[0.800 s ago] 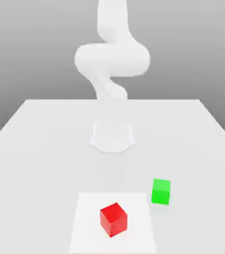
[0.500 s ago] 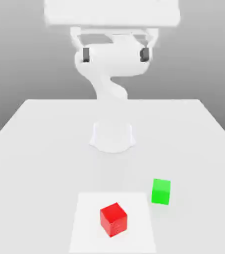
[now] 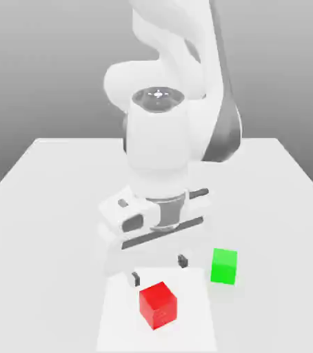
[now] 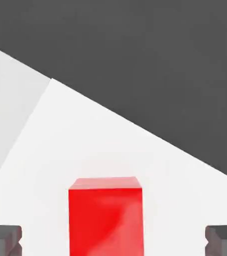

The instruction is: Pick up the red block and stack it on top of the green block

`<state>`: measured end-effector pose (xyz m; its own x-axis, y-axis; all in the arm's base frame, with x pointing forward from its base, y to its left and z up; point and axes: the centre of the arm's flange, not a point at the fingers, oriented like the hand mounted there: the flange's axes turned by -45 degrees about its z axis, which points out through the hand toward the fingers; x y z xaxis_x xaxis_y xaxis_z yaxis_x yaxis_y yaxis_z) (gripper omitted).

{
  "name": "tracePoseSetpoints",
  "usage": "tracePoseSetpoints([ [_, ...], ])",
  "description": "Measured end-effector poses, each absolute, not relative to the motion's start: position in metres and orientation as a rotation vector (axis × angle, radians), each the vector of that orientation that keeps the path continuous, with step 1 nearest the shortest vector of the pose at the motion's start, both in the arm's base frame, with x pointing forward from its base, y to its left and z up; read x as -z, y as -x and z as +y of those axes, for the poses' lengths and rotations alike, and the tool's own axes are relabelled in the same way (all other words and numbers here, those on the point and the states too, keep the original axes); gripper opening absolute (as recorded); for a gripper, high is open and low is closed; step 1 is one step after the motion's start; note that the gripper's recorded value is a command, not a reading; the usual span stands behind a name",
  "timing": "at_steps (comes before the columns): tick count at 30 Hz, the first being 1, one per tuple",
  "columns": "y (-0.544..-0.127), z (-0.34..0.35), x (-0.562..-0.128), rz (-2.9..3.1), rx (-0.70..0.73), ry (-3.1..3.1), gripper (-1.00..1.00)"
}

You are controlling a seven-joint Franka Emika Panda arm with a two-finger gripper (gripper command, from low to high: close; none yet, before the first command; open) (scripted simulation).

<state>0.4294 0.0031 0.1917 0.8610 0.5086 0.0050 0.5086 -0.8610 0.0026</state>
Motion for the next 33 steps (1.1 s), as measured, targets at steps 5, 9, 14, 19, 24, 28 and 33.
tracePoseSetpoints([
  [5,-0.427,0.003,-0.149,0.832,0.000,-3.028,-1.00],
  [9,-0.427,0.003,-0.148,0.832,0.002,-3.029,-1.00],
  [14,-0.428,0.003,-0.175,0.834,0.001,-3.028,-1.00],
  [19,-0.407,0.047,-0.218,1.046,0.001,-2.973,-1.00],
  [24,-0.347,0.114,-0.239,1.472,0.002,-2.789,-1.00],
  [28,-0.312,0.141,-0.234,1.684,0.002,-2.655,-1.00],
  [33,-0.309,0.143,-0.193,1.700,0.002,-2.643,-1.00],
])
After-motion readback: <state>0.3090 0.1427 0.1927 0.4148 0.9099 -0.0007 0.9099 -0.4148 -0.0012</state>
